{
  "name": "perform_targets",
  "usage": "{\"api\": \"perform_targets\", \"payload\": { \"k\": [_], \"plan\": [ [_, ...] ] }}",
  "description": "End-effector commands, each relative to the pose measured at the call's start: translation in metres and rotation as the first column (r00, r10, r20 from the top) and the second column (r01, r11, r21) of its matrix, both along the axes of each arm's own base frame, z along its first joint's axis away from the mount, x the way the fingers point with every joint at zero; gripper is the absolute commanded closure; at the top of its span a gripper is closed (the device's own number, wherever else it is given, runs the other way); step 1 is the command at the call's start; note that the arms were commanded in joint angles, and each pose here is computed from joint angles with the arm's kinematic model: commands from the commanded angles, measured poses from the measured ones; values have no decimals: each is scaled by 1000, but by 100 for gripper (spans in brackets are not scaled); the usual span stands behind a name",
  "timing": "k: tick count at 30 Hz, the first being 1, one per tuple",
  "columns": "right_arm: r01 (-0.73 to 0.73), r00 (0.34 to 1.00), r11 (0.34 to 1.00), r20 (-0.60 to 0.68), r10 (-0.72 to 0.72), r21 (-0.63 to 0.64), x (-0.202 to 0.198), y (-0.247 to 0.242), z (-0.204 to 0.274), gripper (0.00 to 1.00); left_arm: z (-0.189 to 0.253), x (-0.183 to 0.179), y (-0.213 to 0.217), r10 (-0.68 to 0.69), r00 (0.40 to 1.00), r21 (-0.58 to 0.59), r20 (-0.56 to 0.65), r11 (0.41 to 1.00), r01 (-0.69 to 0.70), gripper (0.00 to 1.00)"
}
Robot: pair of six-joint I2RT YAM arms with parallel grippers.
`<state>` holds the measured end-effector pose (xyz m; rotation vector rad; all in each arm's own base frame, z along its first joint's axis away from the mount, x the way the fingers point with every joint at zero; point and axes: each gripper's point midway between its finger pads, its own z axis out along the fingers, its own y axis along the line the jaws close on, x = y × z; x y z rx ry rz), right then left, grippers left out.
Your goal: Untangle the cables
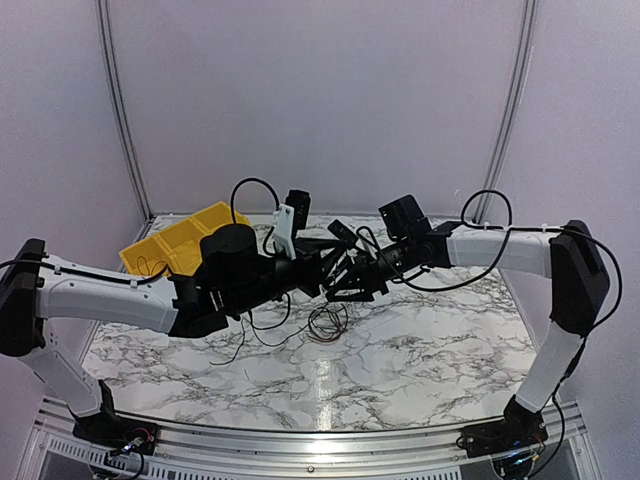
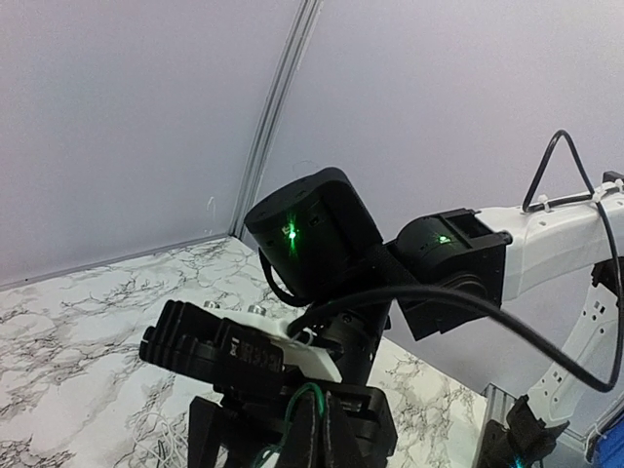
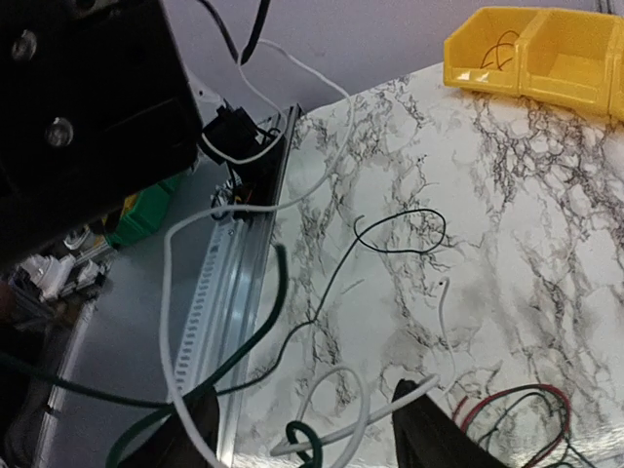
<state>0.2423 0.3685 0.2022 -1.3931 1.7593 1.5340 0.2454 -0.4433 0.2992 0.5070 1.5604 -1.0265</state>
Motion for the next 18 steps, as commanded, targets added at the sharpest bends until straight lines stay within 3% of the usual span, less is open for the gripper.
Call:
{"api": "perform_targets", "payload": {
  "k": [1,4,9,18],
  "plan": [
    [-22,1000,998,-8,22,51,2,11,15,48,42,-4,11,16,999,-99,52,995,-11,100],
    [-6,1000,998,-22,7,68,2,10,16,77,45,-5,14,20,998,-106,58,994,-14,100],
    [9,1000,996,-20,-7,86,2,7,18,96,45,-5,17,25,998,-105,62,994,-18,100],
    [95,995,995,-21,-94,38,18,-10,-5,100,57,-6,26,48,995,-113,91,993,-38,100]
  ]
}}
